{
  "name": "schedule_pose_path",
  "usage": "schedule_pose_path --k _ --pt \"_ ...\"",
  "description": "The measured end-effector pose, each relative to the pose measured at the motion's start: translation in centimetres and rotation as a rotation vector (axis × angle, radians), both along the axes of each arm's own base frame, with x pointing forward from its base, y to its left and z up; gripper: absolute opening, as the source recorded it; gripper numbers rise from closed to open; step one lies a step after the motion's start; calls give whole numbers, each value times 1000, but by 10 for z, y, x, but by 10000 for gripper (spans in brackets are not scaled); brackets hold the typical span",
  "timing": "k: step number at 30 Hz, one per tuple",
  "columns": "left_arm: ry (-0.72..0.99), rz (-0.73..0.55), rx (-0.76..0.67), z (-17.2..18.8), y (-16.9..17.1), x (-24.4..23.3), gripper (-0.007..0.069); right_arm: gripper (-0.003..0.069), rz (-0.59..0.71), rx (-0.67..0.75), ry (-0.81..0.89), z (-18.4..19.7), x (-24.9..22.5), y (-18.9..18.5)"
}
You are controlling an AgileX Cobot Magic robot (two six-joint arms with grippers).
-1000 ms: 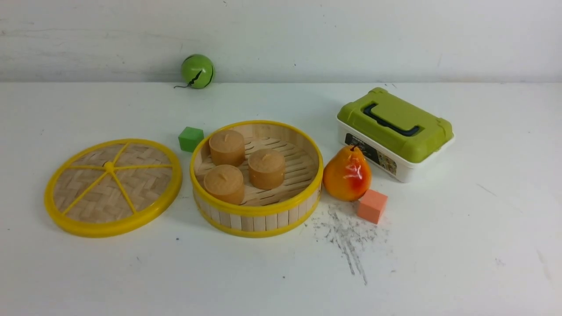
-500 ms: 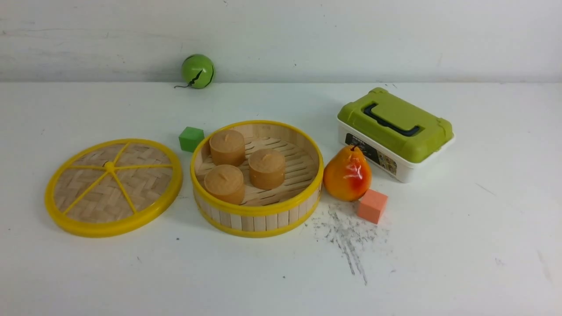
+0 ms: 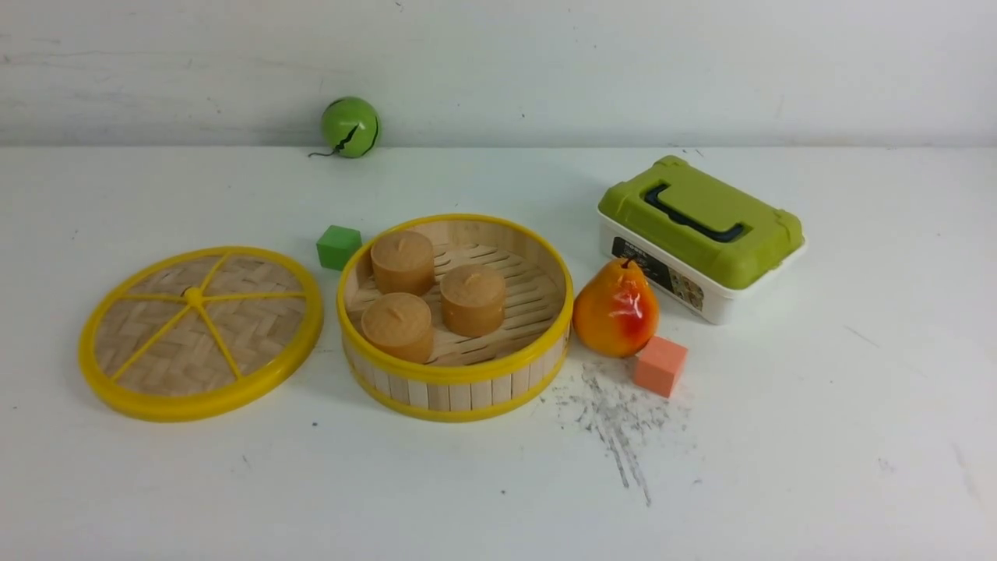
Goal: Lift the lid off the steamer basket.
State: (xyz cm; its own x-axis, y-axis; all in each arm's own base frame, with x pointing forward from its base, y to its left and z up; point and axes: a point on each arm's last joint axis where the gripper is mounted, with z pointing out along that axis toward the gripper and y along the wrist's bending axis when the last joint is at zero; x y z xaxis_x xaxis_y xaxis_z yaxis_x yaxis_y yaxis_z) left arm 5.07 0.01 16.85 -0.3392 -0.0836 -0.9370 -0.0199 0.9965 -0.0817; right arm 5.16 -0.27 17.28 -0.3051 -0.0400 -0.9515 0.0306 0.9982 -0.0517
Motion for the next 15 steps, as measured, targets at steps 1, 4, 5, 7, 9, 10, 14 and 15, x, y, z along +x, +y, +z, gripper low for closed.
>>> schedule_pose_path --k 1,4,5,7,9,10,14,15 --pt "0 -2 -7 0 0 0 -5 240 0 0 0 0 0 0" --pt "-1 -3 -28 0 -1 0 -4 240 0 0 0 0 0 0" --pt "-1 -4 -32 0 -1 0 -4 240 0 0 0 0 0 0" --pt "-1 -4 -38 0 -2 0 -1 240 0 0 0 0 0 0" --pt "-1 -5 -45 0 -2 0 -1 240 0 0 0 0 0 0" --pt "-1 -5 -46 0 -2 0 0 240 0 0 0 0 0 0" --pt "-2 -5 -48 0 -2 0 3 240 0 0 0 0 0 0" --pt "-2 -5 -48 0 -2 0 4 240 0 0 0 0 0 0"
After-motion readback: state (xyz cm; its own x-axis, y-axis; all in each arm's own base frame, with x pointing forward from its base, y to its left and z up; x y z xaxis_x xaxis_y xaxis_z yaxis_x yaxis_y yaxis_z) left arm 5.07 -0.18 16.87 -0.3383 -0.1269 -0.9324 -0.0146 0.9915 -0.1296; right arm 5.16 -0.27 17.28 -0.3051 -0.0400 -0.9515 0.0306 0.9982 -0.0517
